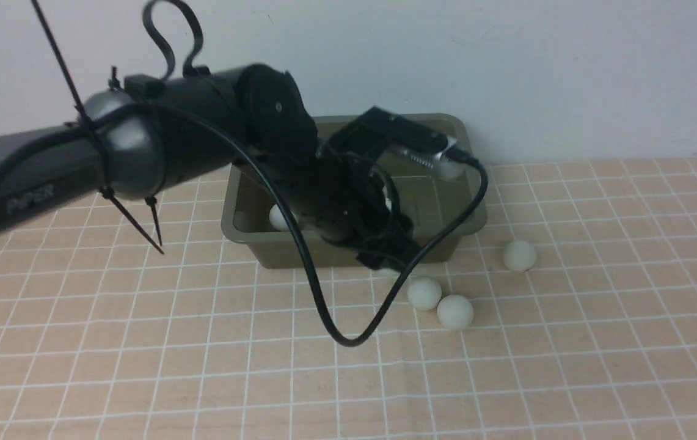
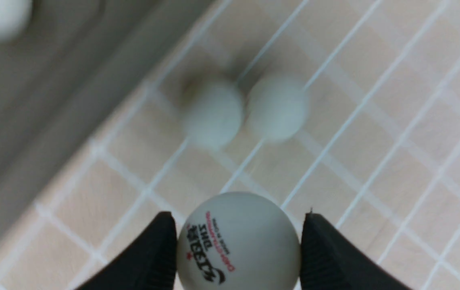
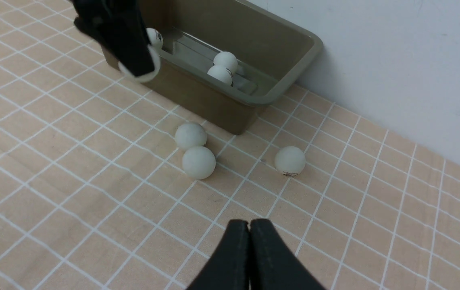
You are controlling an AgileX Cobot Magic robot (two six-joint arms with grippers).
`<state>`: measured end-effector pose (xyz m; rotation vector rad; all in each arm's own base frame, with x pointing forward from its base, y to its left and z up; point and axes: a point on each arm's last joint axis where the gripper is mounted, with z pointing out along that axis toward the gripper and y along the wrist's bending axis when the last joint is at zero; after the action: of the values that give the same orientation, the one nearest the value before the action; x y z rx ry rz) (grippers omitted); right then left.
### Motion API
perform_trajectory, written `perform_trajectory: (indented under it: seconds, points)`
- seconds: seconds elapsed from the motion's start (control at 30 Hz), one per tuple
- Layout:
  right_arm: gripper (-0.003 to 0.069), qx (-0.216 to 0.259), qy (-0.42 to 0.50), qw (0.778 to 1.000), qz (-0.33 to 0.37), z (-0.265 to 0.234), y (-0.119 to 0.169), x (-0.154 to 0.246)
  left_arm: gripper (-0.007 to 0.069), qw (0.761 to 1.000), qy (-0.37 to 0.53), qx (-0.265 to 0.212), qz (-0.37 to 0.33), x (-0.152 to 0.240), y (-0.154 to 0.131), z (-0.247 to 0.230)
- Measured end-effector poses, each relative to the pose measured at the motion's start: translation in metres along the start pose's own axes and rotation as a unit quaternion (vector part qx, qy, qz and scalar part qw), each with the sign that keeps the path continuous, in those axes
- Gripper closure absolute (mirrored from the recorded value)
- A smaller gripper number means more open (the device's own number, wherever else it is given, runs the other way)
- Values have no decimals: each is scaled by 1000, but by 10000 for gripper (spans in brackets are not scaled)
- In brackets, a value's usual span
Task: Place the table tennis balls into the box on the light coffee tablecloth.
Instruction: 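Drop the ball into the bin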
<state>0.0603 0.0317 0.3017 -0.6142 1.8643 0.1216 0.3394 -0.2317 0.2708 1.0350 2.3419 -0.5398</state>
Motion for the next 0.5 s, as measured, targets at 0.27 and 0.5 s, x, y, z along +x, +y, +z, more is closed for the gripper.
perform_trajectory:
  seconds: [0.27, 0.5]
  points:
    - [671, 1, -1, 1000, 3, 0, 0, 0, 312, 997, -44, -66, -1, -3, 53, 1]
    - [671, 1, -1, 1000, 4, 0, 0, 0, 312, 992, -25, -121, -37, 28, 130, 33]
